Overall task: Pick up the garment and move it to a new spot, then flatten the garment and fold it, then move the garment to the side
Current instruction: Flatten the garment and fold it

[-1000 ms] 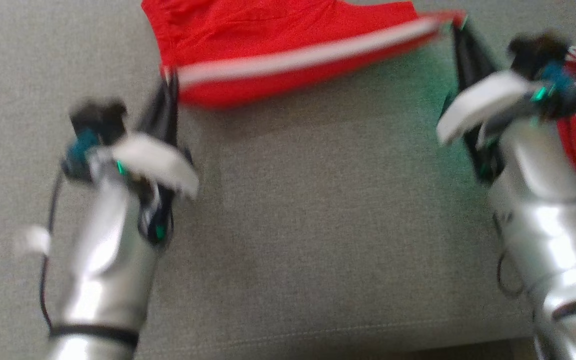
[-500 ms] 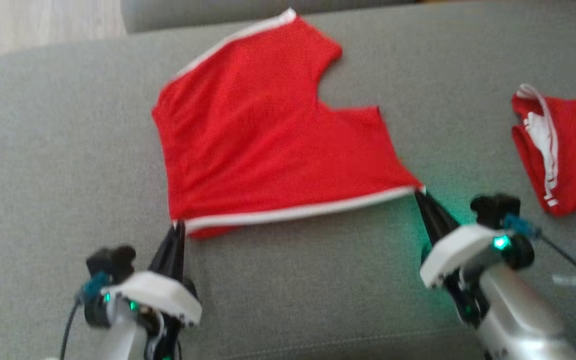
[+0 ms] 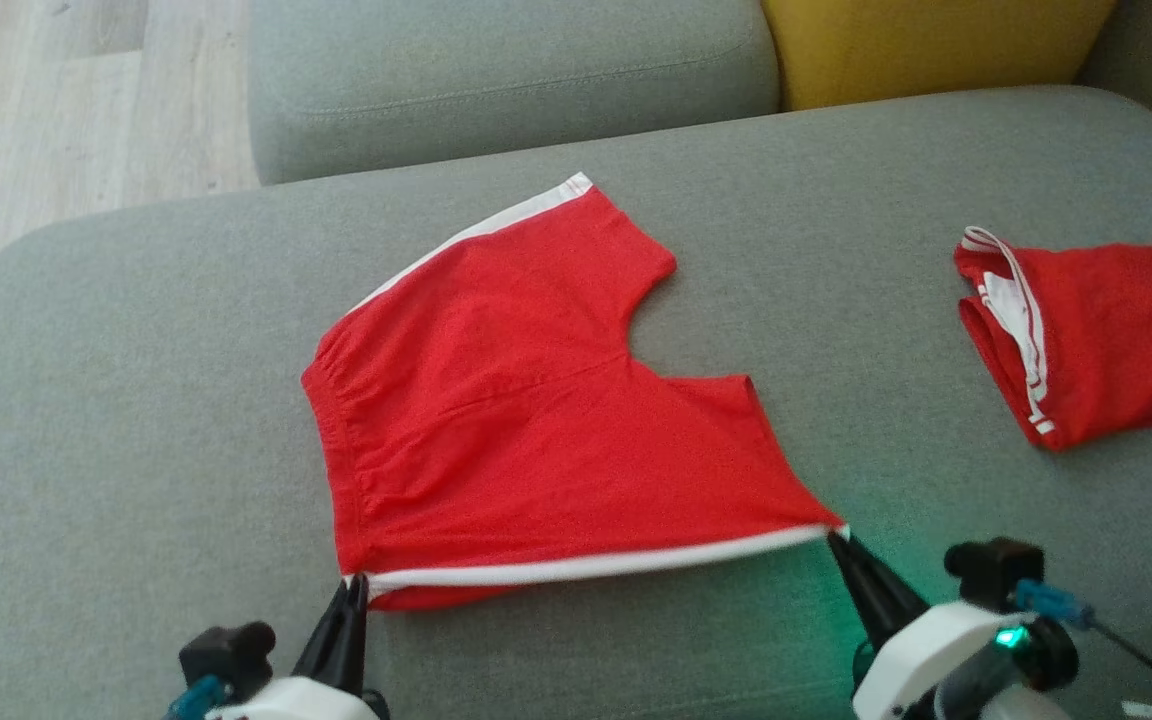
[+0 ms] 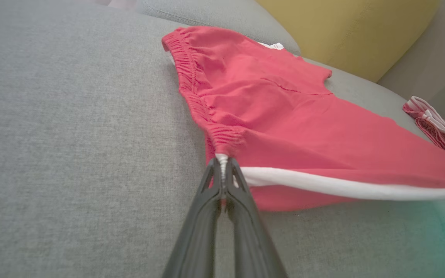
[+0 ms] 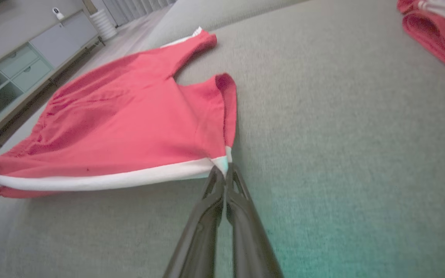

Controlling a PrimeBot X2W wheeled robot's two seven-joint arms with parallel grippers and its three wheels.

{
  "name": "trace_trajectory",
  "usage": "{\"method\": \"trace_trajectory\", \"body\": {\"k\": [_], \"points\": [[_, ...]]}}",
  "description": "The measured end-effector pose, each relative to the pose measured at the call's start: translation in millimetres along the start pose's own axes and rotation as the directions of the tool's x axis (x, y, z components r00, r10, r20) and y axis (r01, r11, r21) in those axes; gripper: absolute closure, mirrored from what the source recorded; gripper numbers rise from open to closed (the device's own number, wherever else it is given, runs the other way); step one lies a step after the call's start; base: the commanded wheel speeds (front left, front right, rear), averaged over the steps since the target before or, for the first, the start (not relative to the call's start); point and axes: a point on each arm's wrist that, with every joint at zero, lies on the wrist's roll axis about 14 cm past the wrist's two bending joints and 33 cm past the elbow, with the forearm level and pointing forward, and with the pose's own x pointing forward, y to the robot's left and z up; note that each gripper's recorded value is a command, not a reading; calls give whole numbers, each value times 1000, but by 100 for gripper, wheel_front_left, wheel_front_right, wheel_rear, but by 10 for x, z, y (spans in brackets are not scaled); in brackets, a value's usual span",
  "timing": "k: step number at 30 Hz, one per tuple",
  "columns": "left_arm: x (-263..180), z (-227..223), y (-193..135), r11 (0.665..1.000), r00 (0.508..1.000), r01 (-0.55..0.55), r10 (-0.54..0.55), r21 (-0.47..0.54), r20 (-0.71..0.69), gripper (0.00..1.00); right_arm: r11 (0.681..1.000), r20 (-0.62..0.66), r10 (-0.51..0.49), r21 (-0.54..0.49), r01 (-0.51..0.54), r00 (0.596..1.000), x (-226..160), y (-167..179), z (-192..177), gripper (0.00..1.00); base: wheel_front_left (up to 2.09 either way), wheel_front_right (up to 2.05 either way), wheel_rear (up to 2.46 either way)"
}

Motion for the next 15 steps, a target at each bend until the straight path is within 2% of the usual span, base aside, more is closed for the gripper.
{"method": "trace_trajectory", "body": {"k": [7,9,15], "points": [[43,167,20,1000,999,-8,7,16,51,100,999,95,13,-38,-10,995,117,62,360,100,0,0,0],[96,240,23,999,998,-10,6,50,68,100,999,113,16,-43,-11,994,194,75,458,100,0,0,0],[387,566,10,997,990,0,-12,83,140,100,993,210,60,-116,-37,976,611,164,1079,100,0,0,0]]}}
